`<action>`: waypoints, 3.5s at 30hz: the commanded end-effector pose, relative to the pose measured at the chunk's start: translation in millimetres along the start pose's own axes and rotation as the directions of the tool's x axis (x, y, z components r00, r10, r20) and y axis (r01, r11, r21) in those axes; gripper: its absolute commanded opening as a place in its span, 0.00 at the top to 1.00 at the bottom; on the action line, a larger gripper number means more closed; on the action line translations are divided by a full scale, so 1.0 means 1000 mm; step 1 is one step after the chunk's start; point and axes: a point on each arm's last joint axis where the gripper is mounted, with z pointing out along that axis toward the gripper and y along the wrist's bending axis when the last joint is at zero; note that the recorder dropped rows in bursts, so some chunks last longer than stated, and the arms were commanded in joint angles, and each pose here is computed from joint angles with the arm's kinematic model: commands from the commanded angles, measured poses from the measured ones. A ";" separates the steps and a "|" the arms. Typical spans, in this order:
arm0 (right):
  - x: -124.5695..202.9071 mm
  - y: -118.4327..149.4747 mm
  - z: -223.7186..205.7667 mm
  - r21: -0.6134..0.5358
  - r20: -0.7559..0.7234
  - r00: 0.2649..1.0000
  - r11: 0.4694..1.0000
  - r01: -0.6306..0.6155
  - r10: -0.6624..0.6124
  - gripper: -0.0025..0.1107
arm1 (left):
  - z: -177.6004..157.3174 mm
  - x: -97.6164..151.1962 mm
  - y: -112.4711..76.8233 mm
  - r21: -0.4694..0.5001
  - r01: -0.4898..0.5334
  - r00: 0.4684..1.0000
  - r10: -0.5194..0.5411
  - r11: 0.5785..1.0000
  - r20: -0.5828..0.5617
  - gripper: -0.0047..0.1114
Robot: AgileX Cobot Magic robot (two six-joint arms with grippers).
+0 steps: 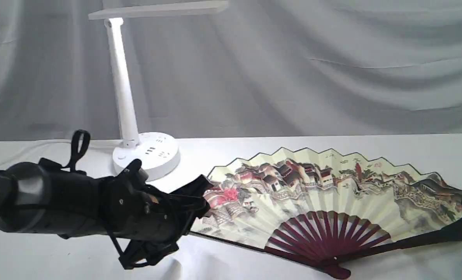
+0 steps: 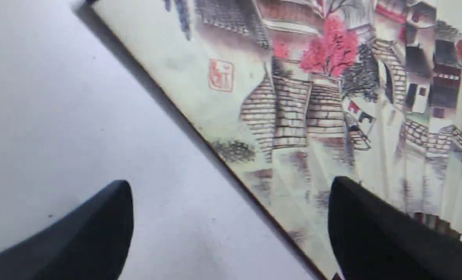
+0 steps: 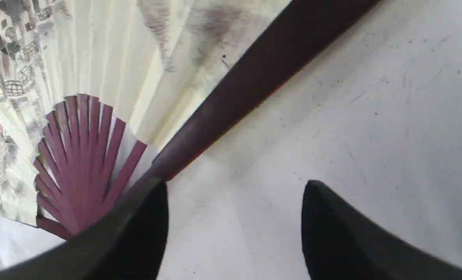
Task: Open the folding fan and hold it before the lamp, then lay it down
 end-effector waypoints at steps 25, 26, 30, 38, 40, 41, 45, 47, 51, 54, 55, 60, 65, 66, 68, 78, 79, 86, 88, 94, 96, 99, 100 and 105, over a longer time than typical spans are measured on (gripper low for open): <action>0.045 0.117 -0.006 0.213 -0.053 0.838 0.814 0.541 -0.543 0.52 | -0.116 -0.080 0.042 -0.321 -0.533 0.846 0.505 0.783 -0.171 0.96; 0.045 0.119 -0.006 0.221 -0.056 0.844 0.818 0.531 -0.533 0.52 | -0.117 -0.082 0.045 -0.327 -0.543 0.840 0.511 0.774 -0.185 0.96; 0.044 0.122 -0.008 0.273 -0.099 0.848 0.805 0.527 -0.521 0.55 | -0.124 -0.094 0.062 -0.362 -0.554 0.833 0.496 0.750 -0.248 0.96; 0.031 0.127 -0.021 0.370 -0.156 0.831 0.749 0.550 -0.534 0.60 | -0.133 -0.108 0.083 -0.368 -0.620 0.784 0.526 0.693 -0.330 0.96; 0.029 0.124 -0.023 0.400 -0.186 0.798 0.698 0.594 -0.573 0.62 | -0.134 -0.110 0.087 -0.366 -0.636 0.771 0.532 0.680 -0.350 0.96; 0.028 0.122 -0.024 0.414 -0.207 0.781 0.671 0.615 -0.589 0.63 | -0.136 -0.112 0.090 -0.372 -0.625 0.779 0.521 0.686 -0.349 0.96; 0.027 0.116 -0.028 0.451 -0.278 0.729 0.585 0.674 -0.626 0.73 | -0.139 -0.118 0.096 -0.384 -0.590 0.806 0.489 0.710 -0.334 0.96; 0.026 0.115 -0.028 0.460 -0.278 0.731 0.582 0.671 -0.623 0.78 | -0.139 -0.119 0.097 -0.386 -0.587 0.808 0.485 0.712 -0.334 0.96; 0.026 0.115 -0.029 0.464 -0.279 0.731 0.580 0.670 -0.623 0.90 | -0.139 -0.119 0.097 -0.386 -0.587 0.808 0.485 0.712 -0.334 0.96; 0.026 0.115 -0.029 0.461 -0.274 0.737 0.588 0.664 -0.618 0.98 | -0.139 -0.119 0.097 -0.386 -0.588 0.807 0.486 0.711 -0.335 0.96; 0.026 0.115 -0.028 0.459 -0.272 0.740 0.593 0.661 -0.615 0.98 | -0.139 -0.119 0.097 -0.386 -0.588 0.807 0.485 0.711 -0.337 0.96; 0.028 0.117 -0.027 0.442 -0.249 0.769 0.637 0.631 -0.589 0.98 | -0.139 -0.118 0.097 -0.381 -0.582 0.811 0.480 0.718 -0.335 0.96; 0.030 0.119 -0.026 0.431 -0.222 0.807 0.687 0.585 -0.548 0.98 | -0.139 -0.118 0.096 -0.368 -0.595 0.801 0.491 0.714 -0.342 0.96; 0.029 0.119 -0.026 0.435 -0.222 0.806 0.684 0.585 -0.548 0.98 | -0.139 -0.118 0.096 -0.368 -0.595 0.801 0.491 0.714 -0.342 0.96; 0.030 0.119 -0.026 0.435 -0.223 0.807 0.686 0.584 -0.546 0.98 | -0.139 -0.118 0.096 -0.368 -0.595 0.801 0.491 0.714 -0.342 0.96; 0.031 0.118 -0.026 0.437 -0.230 0.815 0.692 0.574 -0.531 0.98 | -0.154 -0.118 0.085 -0.327 -0.609 0.793 0.542 0.723 -0.279 0.96; 0.031 0.118 -0.026 0.437 -0.232 0.816 0.692 0.574 -0.530 0.98 | -0.155 -0.118 0.084 -0.327 -0.609 0.793 0.544 0.723 -0.274 0.96; 0.034 0.117 -0.027 0.435 -0.263 0.818 0.693 0.574 -0.512 0.98 | -0.176 -0.117 0.075 -0.325 -0.609 0.793 0.570 0.724 -0.215 0.96; 0.035 0.117 -0.029 0.435 -0.274 0.818 0.694 0.574 -0.505 0.98 | -0.186 -0.117 0.071 -0.323 -0.609 0.791 0.583 0.724 -0.184 0.96; 0.040 0.127 -0.051 0.438 -0.209 0.813 0.692 0.574 -0.543 0.98 | -0.231 -0.109 0.058 -0.319 -0.609 0.779 0.623 0.726 -0.072 0.96; 0.042 0.132 -0.062 0.439 -0.192 0.811 0.691 0.574 -0.552 0.98 | -0.248 -0.105 0.054 -0.317 -0.610 0.773 0.634 0.727 -0.032 0.96; 0.048 0.138 -0.079 0.439 -0.167 0.805 0.687 0.578 -0.570 0.98 | -0.273 -0.097 0.050 -0.315 -0.610 0.761 0.648 0.727 0.021 0.96; 0.050 0.141 -0.087 0.445 -0.148 0.796 0.680 0.583 -0.586 0.98 | -0.280 -0.094 0.050 -0.314 -0.610 0.758 0.651 0.727 0.035 0.96; 0.064 0.153 -0.125 0.455 -0.073 0.777 0.673 0.584 -0.625 0.98 | -0.324 -0.074 0.048 -0.310 -0.611 0.733 0.669 0.728 0.125 0.96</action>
